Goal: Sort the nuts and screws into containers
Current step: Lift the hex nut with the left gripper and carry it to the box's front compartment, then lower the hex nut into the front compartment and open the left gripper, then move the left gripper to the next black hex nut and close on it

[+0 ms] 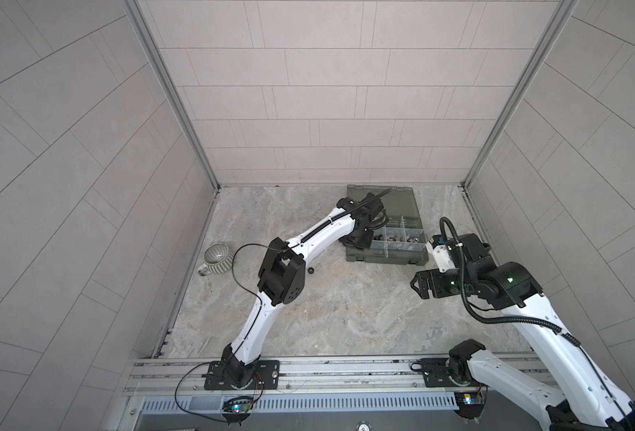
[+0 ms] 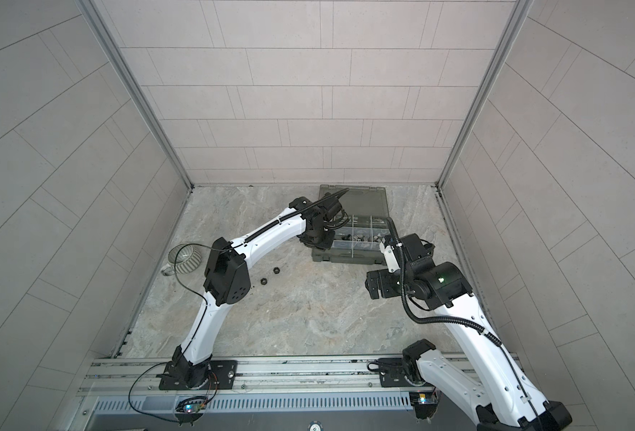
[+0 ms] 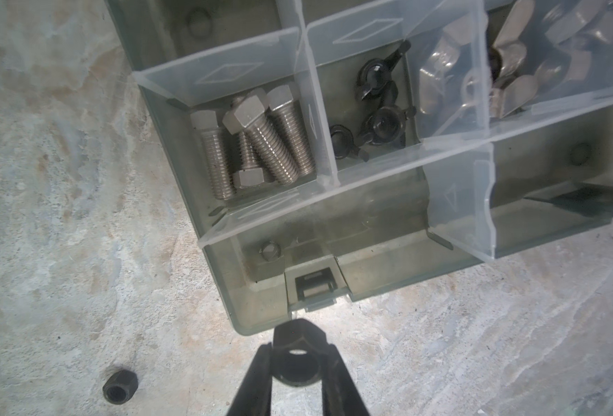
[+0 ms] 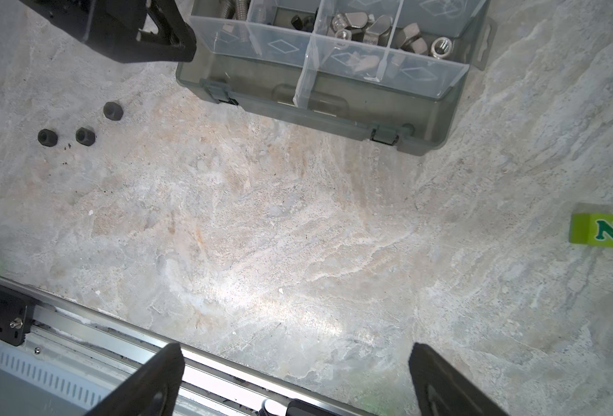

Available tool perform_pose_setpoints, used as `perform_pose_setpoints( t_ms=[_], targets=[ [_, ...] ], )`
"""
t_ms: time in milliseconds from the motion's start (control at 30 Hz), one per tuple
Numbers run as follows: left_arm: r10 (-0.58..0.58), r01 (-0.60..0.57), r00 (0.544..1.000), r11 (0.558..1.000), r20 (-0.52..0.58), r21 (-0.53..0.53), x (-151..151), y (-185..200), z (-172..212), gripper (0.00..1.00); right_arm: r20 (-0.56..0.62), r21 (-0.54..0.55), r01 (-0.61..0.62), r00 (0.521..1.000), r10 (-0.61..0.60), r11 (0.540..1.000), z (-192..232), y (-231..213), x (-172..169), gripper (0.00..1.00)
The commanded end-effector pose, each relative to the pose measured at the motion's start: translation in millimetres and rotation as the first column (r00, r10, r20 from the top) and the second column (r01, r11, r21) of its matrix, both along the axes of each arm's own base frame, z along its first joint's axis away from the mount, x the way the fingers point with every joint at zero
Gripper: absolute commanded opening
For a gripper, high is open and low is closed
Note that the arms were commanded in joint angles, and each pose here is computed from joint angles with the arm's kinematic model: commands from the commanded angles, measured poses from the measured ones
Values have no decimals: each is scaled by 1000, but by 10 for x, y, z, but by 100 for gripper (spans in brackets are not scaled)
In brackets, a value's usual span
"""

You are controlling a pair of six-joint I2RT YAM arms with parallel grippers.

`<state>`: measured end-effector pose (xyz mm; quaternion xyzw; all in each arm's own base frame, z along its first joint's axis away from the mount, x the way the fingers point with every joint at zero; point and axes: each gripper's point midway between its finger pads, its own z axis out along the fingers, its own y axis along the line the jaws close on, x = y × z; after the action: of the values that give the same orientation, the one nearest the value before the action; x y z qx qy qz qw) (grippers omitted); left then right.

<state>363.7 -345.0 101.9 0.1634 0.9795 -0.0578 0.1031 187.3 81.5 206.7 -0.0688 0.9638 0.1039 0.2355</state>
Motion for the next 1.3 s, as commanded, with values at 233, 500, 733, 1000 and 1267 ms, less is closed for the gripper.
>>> perform_pose_setpoints(
  t_ms=[233,500,733,1000,1267],
  targets=[
    [-4,4,1000,1000,19,17,107,-71,-69,37,-5,-47,11,1000,-11,999,25,-109,-37,99],
    [-18,17,999,999,52,31,170,-22,87,58,-10,-40,19,1000,-20,999,40,-92,3,99],
    [26,-34,995,996,92,80,-34,516,326,61,-23,35,-15,1000,15,999,48,103,129,99],
    [171,-175,984,980,53,89,-611,1401,88,67,-30,94,-117,992,120,989,9,517,259,99],
    [268,-268,963,963,-1,33,-802,1716,-244,72,-35,78,-266,962,269,961,-35,1047,314,99]
  ],
)
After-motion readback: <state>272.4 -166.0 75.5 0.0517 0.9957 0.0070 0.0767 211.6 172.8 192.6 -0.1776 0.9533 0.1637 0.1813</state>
